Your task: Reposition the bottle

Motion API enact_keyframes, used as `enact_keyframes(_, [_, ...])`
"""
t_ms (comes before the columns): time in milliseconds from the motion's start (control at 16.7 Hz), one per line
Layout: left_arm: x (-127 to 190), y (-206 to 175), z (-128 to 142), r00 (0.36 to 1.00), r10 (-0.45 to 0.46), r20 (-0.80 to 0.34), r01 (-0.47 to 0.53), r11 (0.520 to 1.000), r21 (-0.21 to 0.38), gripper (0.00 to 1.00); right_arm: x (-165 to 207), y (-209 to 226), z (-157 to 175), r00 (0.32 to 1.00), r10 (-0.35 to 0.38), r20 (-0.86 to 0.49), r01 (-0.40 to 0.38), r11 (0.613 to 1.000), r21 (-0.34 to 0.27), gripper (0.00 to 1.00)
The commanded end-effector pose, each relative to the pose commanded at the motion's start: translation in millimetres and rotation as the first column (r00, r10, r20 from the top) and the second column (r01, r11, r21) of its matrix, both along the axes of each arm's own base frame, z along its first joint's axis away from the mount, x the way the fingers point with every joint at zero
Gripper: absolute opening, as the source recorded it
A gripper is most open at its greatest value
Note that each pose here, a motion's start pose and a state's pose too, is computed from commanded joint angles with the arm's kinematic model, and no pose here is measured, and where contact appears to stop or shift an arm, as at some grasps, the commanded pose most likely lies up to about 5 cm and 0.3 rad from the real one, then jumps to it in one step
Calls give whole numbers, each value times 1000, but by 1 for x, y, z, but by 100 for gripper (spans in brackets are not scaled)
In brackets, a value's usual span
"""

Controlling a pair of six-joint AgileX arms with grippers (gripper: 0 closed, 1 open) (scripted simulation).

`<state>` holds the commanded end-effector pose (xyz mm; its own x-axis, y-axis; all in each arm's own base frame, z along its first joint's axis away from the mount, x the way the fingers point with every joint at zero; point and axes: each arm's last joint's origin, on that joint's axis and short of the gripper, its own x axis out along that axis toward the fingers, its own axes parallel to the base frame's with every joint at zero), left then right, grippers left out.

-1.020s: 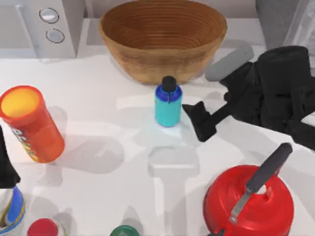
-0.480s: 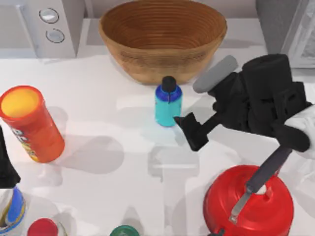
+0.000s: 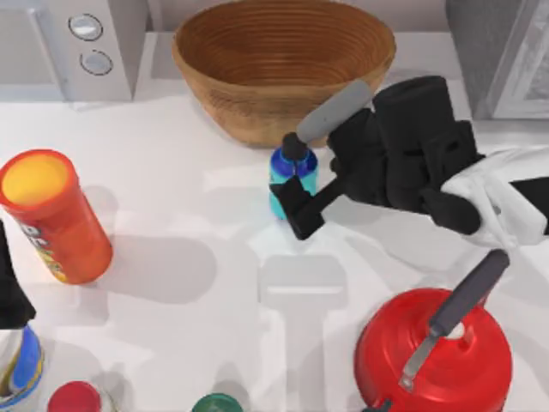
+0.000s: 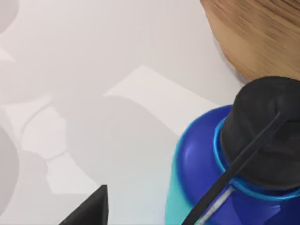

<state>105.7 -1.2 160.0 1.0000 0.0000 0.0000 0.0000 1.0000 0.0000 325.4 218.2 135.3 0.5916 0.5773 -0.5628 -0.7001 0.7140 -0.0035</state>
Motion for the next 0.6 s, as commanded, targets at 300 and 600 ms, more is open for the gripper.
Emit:
enact_keyframes(300, [0,0,0,1000,0,0,0,1000,0,100,23,23,-32,1000,0,2,0,1000,2,100])
enact_keyframes(600, [0,0,0,1000,0,0,0,1000,0,100,25,25,-44,1000,0,-1,0,1000,0,100])
